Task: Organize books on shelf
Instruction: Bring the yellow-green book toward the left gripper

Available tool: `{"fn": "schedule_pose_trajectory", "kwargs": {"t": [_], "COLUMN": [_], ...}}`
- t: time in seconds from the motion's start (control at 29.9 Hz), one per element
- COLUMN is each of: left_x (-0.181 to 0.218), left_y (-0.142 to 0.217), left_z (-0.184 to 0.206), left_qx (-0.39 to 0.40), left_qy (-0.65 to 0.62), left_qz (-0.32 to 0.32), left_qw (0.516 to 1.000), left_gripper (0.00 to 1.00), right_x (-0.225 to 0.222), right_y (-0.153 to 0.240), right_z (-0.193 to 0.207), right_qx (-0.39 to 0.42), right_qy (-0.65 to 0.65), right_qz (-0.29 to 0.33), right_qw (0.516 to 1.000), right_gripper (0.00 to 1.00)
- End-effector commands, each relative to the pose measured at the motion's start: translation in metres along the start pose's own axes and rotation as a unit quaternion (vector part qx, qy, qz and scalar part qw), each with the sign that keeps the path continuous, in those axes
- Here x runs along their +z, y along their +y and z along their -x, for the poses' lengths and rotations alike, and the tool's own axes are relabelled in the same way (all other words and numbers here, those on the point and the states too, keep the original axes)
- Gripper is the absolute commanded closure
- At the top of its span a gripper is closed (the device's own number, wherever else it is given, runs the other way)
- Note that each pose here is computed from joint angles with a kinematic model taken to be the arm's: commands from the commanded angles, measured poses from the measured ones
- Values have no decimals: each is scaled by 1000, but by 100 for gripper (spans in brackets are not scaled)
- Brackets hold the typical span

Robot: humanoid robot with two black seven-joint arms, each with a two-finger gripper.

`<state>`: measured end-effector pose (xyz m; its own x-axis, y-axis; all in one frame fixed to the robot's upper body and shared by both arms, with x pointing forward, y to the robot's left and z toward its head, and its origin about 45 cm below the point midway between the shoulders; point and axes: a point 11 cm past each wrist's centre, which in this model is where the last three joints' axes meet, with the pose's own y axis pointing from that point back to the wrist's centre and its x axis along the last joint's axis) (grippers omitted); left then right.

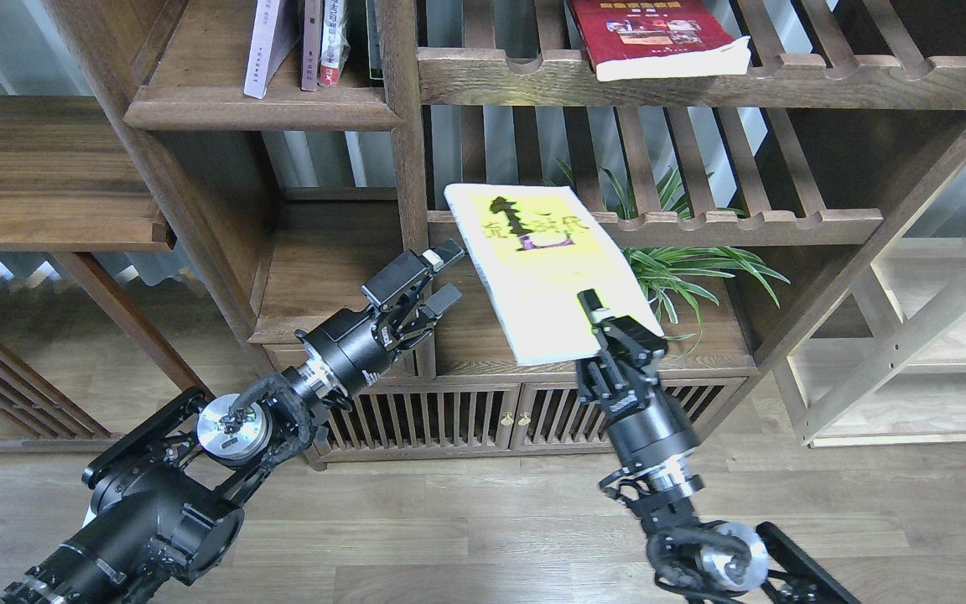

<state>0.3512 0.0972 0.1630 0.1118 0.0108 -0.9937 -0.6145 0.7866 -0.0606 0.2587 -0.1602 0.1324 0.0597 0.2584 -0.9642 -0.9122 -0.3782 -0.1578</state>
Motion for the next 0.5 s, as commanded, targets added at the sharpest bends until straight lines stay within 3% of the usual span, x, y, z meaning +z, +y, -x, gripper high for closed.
{"fn": "schedule_pose_trajectory", "kwargs": {"t": [0.0,0.47], "left_x": [-1,-11], "left_y": [-1,-2], "left_z": [1,4], "left_qx": [-3,-11], "left_qy": [7,30], "left_qz": [-10,-42], "left_qw": [1000,999], "left_gripper": [4,10], "right_x": [8,33], "right_y": [-1,2], "right_z": [-2,-11], "right_qx": [0,12], "right_qy": [-2,6], "right_qz": [8,52], "right_qw": [1000,999], "right_gripper": [98,97]}}
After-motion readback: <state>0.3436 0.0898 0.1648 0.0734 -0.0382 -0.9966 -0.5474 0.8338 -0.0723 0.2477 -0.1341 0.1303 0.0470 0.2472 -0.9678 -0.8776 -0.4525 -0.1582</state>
